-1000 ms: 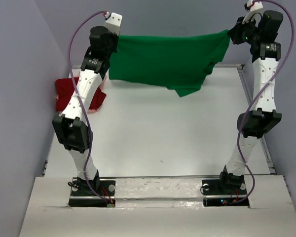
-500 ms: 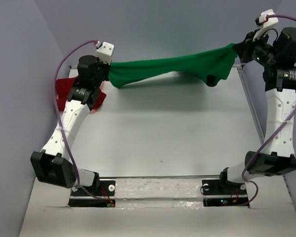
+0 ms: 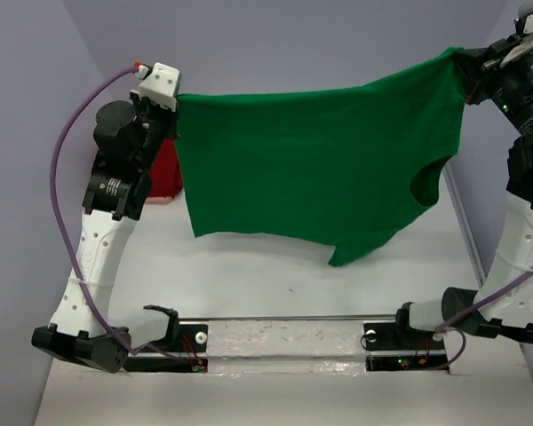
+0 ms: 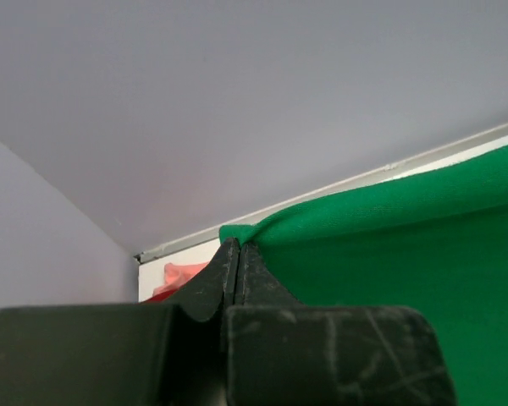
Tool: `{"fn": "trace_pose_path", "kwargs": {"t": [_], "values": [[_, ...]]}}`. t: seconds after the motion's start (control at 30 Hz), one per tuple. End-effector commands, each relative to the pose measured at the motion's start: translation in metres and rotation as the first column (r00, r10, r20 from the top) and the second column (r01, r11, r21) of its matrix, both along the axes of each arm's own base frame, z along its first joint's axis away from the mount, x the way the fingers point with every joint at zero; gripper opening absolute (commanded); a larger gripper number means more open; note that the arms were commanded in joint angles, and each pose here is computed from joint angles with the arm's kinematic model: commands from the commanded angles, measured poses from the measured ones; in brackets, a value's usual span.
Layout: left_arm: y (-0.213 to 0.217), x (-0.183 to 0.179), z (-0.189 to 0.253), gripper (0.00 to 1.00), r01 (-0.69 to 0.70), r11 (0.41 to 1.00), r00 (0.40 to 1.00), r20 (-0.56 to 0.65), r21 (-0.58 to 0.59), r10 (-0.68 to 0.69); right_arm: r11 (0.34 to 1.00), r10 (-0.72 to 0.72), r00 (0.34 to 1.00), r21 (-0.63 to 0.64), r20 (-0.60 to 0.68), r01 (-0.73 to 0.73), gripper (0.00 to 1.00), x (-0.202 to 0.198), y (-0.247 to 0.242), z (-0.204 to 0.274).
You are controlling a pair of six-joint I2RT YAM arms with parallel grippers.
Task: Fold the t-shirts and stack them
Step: Flatten out the tshirt
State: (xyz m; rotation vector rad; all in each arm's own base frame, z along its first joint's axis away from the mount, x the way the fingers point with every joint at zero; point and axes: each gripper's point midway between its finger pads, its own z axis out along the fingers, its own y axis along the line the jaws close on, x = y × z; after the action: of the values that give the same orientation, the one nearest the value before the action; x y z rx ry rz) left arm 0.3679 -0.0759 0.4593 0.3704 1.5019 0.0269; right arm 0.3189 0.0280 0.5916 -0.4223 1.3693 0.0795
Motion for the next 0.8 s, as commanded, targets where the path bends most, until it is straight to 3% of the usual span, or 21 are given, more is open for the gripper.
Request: {"fn": "trace_pose_path", "kwargs": {"t": [0.0,0.1,0.27,0.4,0.43,0.47,0.53,0.57,0.63,0.7,0.77], "values": [[0.0,0.013,0.012,0.0,-0.001,1.0,1.0,0.019,0.006,0.001,0.999,-0.026,1.0,0.024,-0.008,0.026,0.0,0.034,-0.011,0.002],[-0.005,0.034,-0.013,0.0,-0.005,1.0,0.999,-0.033,0.025,0.006,0.999,-0.008,0.997,0.036,-0.071,0.011,0.0,0.069,-0.014,-0.026],[-0.013,0.074,-0.076,0.0,-0.005,0.998,0.989,-0.145,0.055,0.013,0.999,0.006,0.976,0.047,-0.216,0.005,0.0,0.134,-0.023,-0.113],[-0.015,0.128,-0.162,0.0,-0.064,0.995,0.956,-0.281,0.078,0.084,0.998,0.039,0.929,0.065,-0.367,-0.016,0.0,0.195,-0.03,-0.196],[-0.017,0.141,-0.167,0.04,-0.077,0.995,0.959,-0.268,0.064,0.092,0.998,0.041,0.906,0.063,-0.422,-0.015,0.14,0.221,-0.034,-0.231],[-0.02,0.15,-0.176,0.23,-0.083,0.995,0.957,-0.275,0.056,0.095,0.998,0.039,0.894,0.062,-0.446,-0.012,0.27,0.233,-0.037,-0.247],[-0.024,0.176,-0.204,0.35,-0.122,0.991,0.945,-0.299,0.06,0.135,0.999,0.01,0.885,0.045,-0.465,0.012,0.39,0.256,-0.046,-0.267],[-0.027,0.183,-0.21,0.43,-0.136,0.988,0.944,-0.294,0.069,0.15,0.999,0.01,0.852,0.048,-0.524,0.018,0.41,0.271,-0.05,-0.304],[-0.036,0.197,-0.227,0.51,-0.159,0.982,0.936,-0.3,0.104,0.183,0.999,0.014,0.83,0.051,-0.558,0.017,0.44,0.275,-0.05,-0.321],[-0.048,0.199,-0.231,0.78,-0.164,0.975,0.936,-0.289,0.149,0.202,0.999,0.015,0.824,0.048,-0.567,0.015,0.46,0.271,-0.05,-0.325],[-0.056,0.197,-0.223,0.8,-0.161,0.973,0.945,-0.259,0.165,0.201,0.998,0.03,0.805,0.056,-0.593,0.005,0.47,0.26,-0.046,-0.335]]}}
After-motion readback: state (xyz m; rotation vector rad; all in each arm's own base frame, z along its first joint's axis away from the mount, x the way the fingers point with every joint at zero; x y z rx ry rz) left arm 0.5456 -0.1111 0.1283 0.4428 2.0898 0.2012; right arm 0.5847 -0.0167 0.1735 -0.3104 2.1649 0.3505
